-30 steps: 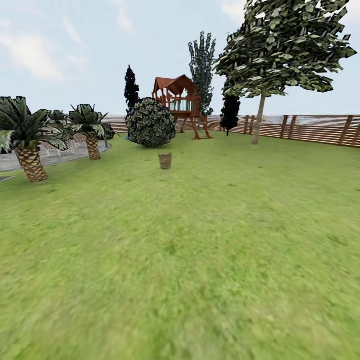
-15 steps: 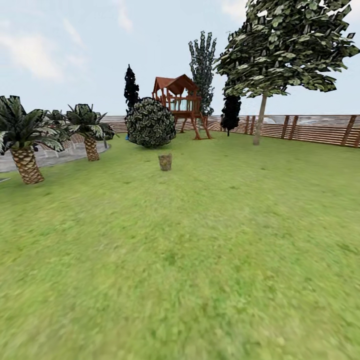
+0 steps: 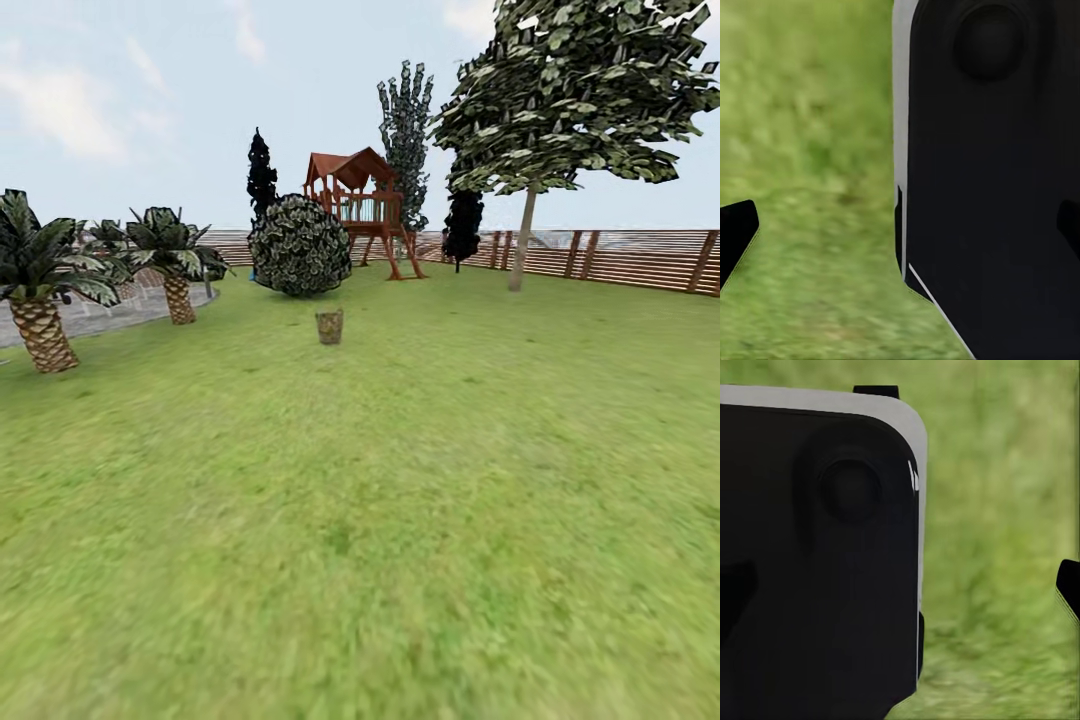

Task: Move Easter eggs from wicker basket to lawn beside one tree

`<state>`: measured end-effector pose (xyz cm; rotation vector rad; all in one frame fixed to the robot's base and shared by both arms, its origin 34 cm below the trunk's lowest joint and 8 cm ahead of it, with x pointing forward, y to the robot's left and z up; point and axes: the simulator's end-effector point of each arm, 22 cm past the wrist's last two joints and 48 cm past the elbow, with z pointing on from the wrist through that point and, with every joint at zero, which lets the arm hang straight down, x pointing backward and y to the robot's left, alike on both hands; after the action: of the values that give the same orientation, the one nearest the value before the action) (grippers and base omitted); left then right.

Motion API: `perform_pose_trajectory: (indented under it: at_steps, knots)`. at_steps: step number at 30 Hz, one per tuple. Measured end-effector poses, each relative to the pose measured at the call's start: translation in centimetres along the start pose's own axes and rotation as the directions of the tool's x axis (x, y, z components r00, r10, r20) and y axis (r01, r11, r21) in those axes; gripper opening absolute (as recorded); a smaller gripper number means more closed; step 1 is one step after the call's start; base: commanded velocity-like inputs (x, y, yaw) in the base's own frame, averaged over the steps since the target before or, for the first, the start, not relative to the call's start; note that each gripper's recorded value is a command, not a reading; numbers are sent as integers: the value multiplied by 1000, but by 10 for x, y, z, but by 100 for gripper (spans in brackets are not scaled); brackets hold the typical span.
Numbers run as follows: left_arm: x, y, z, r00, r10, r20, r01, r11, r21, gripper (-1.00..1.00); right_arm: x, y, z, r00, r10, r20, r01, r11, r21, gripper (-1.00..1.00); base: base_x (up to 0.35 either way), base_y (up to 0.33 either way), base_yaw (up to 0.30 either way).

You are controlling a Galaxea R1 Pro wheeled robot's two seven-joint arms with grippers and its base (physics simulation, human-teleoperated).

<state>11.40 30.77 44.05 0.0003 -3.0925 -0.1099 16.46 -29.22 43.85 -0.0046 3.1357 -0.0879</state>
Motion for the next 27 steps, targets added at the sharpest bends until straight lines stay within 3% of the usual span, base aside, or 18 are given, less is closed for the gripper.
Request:
perform_pose_trajectory:
  at_steps: [12, 21, 27]
  knots:
    - [0, 0, 0, 1000, 0, 0, 0, 1000, 0, 100, 0, 0, 0, 1000, -1, 0, 1, 1000, 0, 100, 325, 0, 0]
    - [0, 0, 0, 1000, 0, -2, 0, 1000, 1, 100, 3, -8, 0, 1000, -1, -11, 1, 1000, 10, 100, 41, 0, 0]
    - [0, 0, 0, 1000, 0, -2, 0, 1000, 1, 100, 22, -7, 0, 999, 3, -50, -2, 1000, 6, 100, 0, 0, 0]
